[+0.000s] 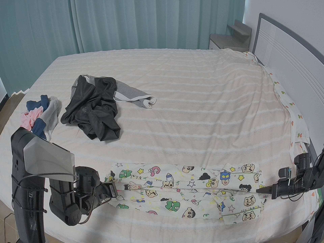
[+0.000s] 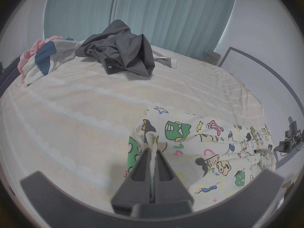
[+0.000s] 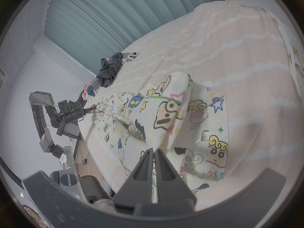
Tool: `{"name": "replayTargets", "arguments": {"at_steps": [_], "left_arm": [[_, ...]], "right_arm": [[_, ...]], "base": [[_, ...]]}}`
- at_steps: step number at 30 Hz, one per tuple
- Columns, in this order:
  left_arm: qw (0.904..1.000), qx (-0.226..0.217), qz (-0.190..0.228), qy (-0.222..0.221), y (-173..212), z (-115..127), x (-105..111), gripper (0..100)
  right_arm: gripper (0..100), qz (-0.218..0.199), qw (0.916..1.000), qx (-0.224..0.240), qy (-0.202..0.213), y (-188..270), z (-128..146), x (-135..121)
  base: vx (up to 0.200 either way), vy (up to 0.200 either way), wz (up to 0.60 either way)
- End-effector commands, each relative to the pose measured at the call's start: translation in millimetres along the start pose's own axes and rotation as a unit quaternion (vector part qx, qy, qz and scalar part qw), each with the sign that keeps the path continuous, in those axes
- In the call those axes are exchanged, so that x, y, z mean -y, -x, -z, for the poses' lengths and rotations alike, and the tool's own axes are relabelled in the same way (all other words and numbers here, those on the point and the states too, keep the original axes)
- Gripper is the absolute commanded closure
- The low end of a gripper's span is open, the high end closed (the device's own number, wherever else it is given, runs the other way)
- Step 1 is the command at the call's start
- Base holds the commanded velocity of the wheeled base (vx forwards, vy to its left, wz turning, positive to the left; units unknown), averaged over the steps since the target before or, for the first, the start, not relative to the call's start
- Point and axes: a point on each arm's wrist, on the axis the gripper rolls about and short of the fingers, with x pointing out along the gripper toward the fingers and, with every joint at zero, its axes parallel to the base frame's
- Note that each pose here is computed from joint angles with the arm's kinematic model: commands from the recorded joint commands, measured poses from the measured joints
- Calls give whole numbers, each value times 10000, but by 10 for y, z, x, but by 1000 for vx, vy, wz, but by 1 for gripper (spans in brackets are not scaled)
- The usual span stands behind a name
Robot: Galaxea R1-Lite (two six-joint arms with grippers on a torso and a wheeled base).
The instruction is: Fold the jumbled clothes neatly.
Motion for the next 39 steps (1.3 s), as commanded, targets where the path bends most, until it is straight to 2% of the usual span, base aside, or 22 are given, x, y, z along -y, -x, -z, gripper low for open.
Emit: {"name": "replayTargets", "arguments": {"at_steps": [1, 13, 19, 23, 24, 29, 39], "left_arm": [[9996, -260, -143, -17, -28, 192, -101, 100], [9993, -347, -121, -45, -10, 257, -102, 100], [9993, -340, -118, -29, -13, 255, -101, 100], [9994, -324, -115, 30, -18, 252, -94, 100], [9994, -324, -116, 53, -13, 250, -94, 100], [9993, -313, -84, 191, -21, 246, -86, 100], [9989, -284, -55, 372, -30, 236, -71, 100]], "right_arm": [[100, 7, 9999, -73, -72, 17, 70, 0], [100, -22, 9998, -167, -123, 22, 138, -26], [100, 79, 9998, 134, 82, 60, 6, 5], [100, 168, 9991, 380, -12, 86, -134, 55], [0, 163, 9989, 428, 6, 81, -173, 62], [0, 113, 9986, 510, 126, -8, -299, 142], [0, -133, 9989, 408, 204, -265, -446, 106]], "base": [[0, 0, 0], [0, 0, 0], [0, 0, 0], [0, 0, 0], [0, 0, 0], [0, 0, 0], [0, 0, 0]]}}
